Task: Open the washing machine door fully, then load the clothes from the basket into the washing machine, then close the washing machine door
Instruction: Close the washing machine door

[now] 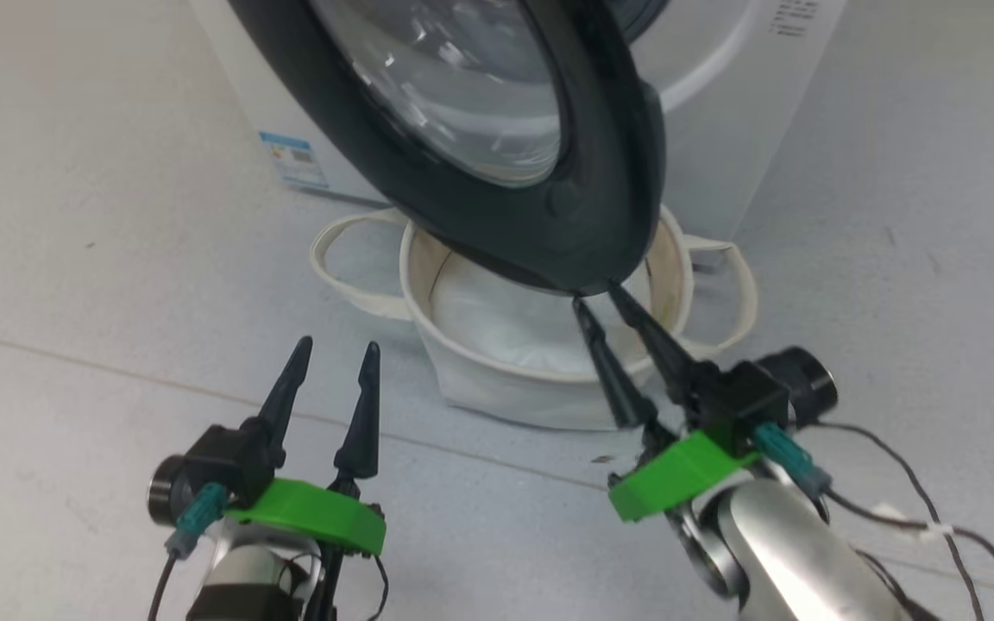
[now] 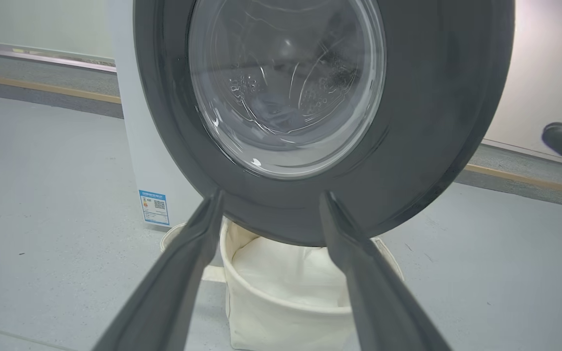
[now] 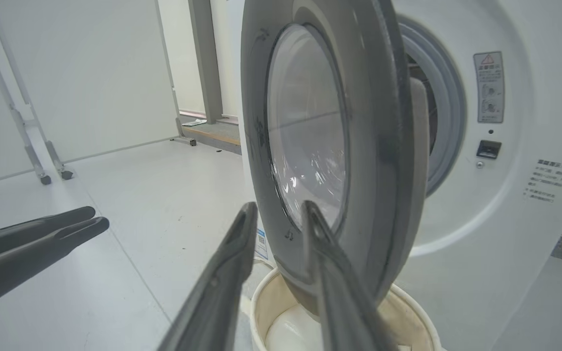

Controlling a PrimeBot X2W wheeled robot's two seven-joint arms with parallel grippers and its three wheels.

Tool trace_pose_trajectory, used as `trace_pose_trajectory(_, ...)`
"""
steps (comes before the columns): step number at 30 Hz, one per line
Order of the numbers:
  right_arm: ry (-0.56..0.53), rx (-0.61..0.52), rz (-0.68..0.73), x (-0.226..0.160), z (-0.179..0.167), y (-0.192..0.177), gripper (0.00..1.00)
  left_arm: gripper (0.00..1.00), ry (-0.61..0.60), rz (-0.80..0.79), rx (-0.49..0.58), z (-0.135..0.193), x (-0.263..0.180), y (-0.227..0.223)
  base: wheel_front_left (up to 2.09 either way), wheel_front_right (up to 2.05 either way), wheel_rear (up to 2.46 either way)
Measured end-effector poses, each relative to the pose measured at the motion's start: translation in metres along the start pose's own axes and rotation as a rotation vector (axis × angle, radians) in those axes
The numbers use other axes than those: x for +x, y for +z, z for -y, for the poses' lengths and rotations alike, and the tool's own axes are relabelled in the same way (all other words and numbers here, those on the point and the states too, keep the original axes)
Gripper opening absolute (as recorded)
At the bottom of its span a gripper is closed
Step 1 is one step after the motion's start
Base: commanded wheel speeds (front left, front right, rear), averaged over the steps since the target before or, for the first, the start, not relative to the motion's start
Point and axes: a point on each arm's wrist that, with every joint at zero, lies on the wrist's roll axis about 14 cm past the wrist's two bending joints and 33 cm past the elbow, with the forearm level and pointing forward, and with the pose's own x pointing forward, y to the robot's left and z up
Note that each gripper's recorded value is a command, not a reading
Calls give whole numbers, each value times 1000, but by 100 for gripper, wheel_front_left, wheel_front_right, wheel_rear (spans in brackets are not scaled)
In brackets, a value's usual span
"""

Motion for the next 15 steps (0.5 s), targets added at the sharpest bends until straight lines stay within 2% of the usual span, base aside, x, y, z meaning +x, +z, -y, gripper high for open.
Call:
trace_pose_trajectory(4,22,-18,-36,21,11,-15,0,100,21,-8,-2,-8,3,-2,0,0,0)
trace_pose_trajectory(15,-63,-9,-124,49,54,-59,0,100,86,-39,-19,-29,-2,-11,0,0,0)
